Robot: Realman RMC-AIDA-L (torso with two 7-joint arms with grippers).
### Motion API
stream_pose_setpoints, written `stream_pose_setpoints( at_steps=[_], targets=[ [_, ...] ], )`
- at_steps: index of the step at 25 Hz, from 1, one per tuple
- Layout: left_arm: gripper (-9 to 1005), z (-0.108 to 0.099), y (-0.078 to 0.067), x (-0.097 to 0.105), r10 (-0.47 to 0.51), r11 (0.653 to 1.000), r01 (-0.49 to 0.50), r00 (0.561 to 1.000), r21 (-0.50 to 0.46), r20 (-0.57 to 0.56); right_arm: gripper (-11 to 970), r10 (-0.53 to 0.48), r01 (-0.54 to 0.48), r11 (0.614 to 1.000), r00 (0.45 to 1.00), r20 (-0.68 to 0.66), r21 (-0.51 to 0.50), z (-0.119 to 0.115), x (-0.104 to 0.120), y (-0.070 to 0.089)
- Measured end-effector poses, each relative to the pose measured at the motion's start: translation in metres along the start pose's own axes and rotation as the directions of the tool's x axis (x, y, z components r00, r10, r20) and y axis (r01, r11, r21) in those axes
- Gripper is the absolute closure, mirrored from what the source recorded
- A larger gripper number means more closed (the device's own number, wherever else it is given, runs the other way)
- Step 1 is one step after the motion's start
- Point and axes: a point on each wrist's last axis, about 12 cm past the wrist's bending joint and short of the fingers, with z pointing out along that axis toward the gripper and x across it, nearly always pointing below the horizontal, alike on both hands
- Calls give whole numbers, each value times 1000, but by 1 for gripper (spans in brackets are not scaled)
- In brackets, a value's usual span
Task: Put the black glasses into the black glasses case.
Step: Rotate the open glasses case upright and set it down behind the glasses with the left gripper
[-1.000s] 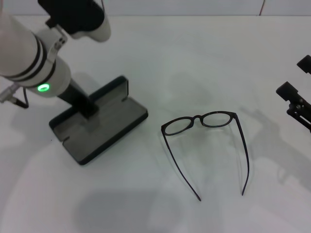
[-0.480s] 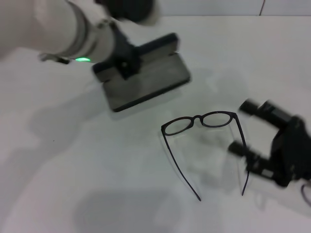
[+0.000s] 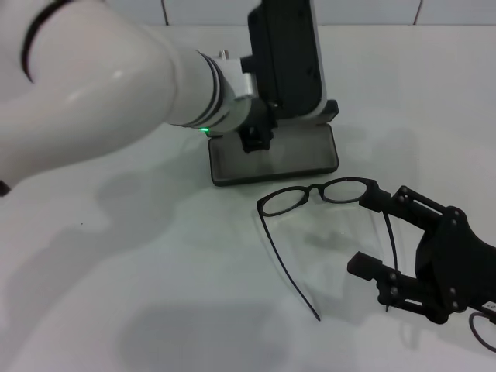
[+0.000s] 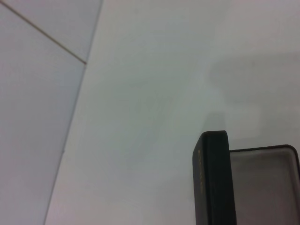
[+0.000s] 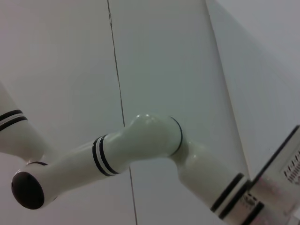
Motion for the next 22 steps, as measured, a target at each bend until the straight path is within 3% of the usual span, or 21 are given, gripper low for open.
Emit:
stream_pose_setpoints(
  at_steps=[7, 22],
  targets=[
    [779, 7, -10, -4, 125, 992, -125, 992, -3, 19, 206, 2, -2, 1000, 1000, -3, 9, -1, 1, 0],
    [772, 7, -11, -4, 194, 981, -194, 981, -3, 20, 207, -2, 2, 1000, 1000, -8, 17, 1, 0, -3]
  ],
)
